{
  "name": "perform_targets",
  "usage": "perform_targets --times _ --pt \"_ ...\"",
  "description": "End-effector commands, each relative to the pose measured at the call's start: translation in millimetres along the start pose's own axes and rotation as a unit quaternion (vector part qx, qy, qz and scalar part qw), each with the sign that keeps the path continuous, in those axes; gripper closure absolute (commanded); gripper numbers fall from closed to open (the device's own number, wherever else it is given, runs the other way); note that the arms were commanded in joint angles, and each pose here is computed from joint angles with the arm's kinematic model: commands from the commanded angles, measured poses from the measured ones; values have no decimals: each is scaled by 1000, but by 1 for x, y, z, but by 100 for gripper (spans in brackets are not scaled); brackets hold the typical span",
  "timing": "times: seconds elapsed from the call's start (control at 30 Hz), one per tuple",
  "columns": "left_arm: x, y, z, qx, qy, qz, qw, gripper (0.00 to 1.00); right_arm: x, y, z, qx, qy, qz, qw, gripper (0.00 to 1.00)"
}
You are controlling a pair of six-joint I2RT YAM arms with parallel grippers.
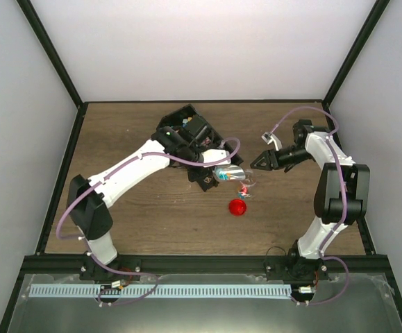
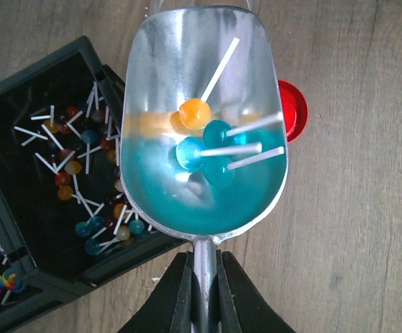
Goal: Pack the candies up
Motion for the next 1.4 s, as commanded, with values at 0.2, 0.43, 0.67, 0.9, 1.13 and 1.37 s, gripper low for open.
perform_targets --times 0.2,0.43,0.67,0.9,1.13,1.37 --pt "-7 -9 1 15 12 26 999 96 -5 -1 3 -18 2 -10 1000 40" --pt "-6 -18 1 3 24 32 999 96 -3 -1 1 -16 -1 -11 1000 37" --pt "0 -19 5 8 21 57 998 96 -2 -4 -1 -15 -5 -13 1000 37" --pt "0 -22 8 2 19 72 997 96 -1 -4 -1 -14 -7 -13 1000 37" --pt "0 -24 6 11 18 84 996 96 -2 -7 -2 -17 -8 -15 1000 36" --pt "0 -27 8 14 14 91 996 96 -1 -6 -3 -15 -11 -14 1000 36"
Point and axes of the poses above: each gripper's point midway between its finger pads, its own x axis out along the fingers, its own z axis along the line the jaws close on, y = z × x, the point moved 8 cm from there along -x, back along the fingers, and after that the axes turned 10 degrees about x, right-handed, at the moved point
